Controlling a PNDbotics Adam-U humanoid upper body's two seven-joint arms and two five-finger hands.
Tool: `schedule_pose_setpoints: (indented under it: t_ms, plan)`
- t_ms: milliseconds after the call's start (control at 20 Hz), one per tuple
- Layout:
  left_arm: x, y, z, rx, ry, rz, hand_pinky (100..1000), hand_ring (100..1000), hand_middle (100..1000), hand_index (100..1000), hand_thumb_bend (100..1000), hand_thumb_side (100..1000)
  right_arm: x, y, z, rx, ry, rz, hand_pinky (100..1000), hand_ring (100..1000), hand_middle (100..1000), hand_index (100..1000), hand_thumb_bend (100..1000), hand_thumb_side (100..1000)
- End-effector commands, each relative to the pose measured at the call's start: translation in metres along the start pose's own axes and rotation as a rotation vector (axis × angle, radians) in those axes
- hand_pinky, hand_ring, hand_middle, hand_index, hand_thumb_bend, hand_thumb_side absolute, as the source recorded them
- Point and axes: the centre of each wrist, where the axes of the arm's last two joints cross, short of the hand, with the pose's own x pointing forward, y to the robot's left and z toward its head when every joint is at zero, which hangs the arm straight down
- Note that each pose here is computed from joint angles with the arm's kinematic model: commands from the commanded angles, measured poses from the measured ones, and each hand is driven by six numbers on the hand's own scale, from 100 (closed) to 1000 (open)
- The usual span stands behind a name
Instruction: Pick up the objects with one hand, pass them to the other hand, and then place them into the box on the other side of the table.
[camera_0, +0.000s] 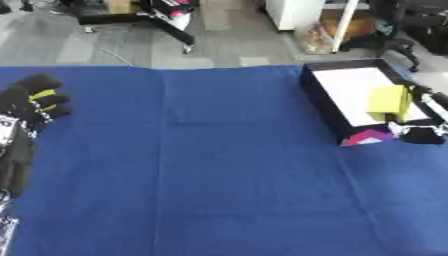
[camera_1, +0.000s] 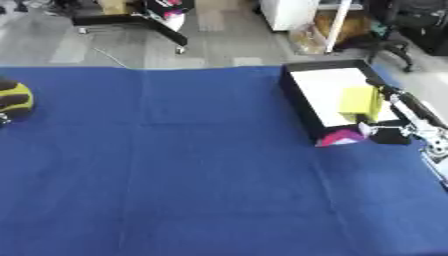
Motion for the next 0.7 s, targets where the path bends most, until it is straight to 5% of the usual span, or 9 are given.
schedule_pose_setpoints:
  t_ms: [50, 600, 700]
  plan:
    - [0.0066, 0.0007, -0.0027, -0.003, -0.027, -0.005, 757, 745, 753, 836, 533, 729, 0.0043, -0.0254, -0.0043, -0.027, -0.023, 0.054, 948, 971, 831, 1000, 100, 100]
    - [0.0079, 0.0003, -0.0028, -0.008, -0.031, -0.004, 756, 745, 754, 837, 531, 729, 0.0077, -0.0318, -0.0060, -0.063, -0.029, 0.070, 944, 963, 828, 1000, 100, 109]
    - [0.0088, -0.0005, -0.0032, -0.012, -0.035, -0.003, 756, 746, 754, 837, 529, 729, 0.0090, -0.0353, -0.0081, -0.097, -0.016, 0.078, 926, 929, 807, 1000, 100, 362]
